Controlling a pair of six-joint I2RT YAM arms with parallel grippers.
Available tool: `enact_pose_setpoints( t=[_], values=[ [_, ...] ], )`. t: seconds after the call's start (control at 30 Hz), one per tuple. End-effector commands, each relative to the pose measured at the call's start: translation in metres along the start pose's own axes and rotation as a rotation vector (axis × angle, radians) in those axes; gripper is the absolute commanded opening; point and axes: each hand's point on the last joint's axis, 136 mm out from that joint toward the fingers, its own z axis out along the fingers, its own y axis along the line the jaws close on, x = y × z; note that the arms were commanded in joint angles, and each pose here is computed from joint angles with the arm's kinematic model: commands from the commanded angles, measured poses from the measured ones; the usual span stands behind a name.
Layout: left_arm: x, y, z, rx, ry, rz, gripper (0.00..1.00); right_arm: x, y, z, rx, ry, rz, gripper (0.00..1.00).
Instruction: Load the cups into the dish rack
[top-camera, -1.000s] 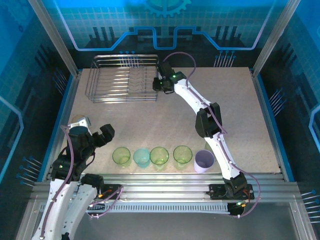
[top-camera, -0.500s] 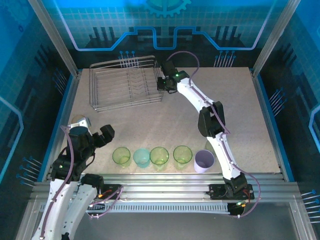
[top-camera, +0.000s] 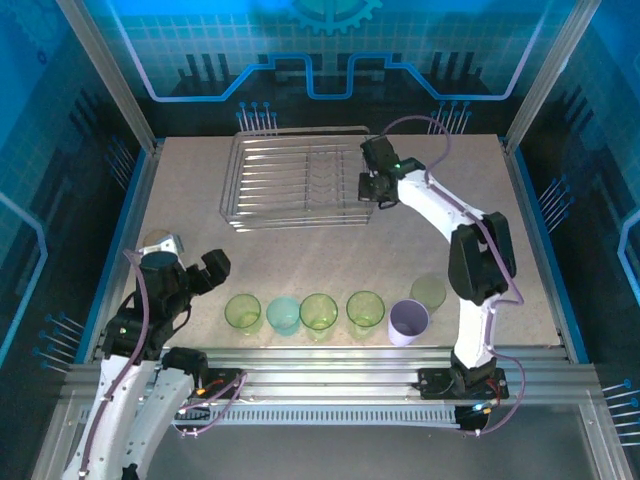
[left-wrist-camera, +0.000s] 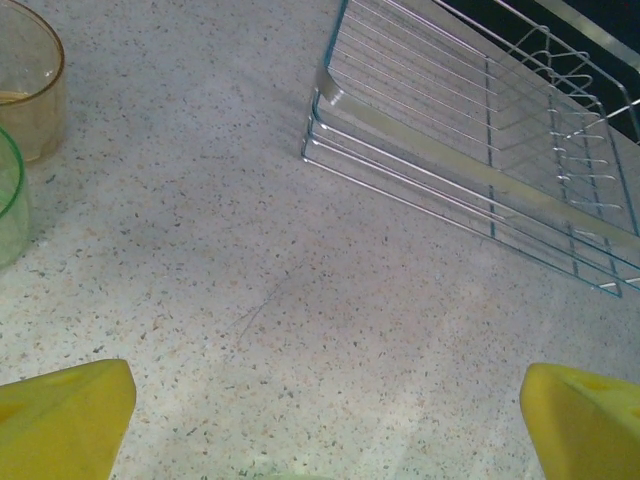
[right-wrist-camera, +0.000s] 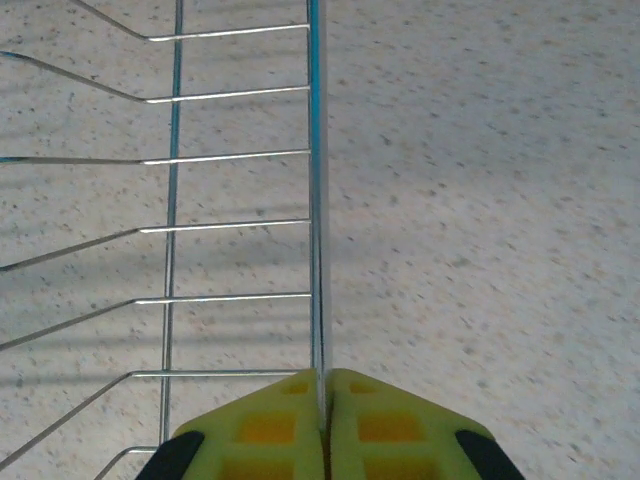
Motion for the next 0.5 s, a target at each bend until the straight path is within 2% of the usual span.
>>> enact_pose_setpoints(
  t=[0.0, 0.23, 0.47],
  values=[
    [0.003, -0.007, 0.003, 0.029, 0.031, -0.004, 0.99, -0.034, 0.007, -0.046, -0.106, -0.185, 0.015, 0.00],
    [0.006, -0.020, 0.006, 0.075, 0.082, 0.024, 0.99, 0.007, -0.040, -0.057, -0.123, -0.176, 0.028, 0.00],
    [0.002, -0.027, 0.006, 0.109, 0.069, 0.053, 0.99, 0.038, -0.070, -0.065, -0.120, -0.155, 0.045, 0.00]
  ],
)
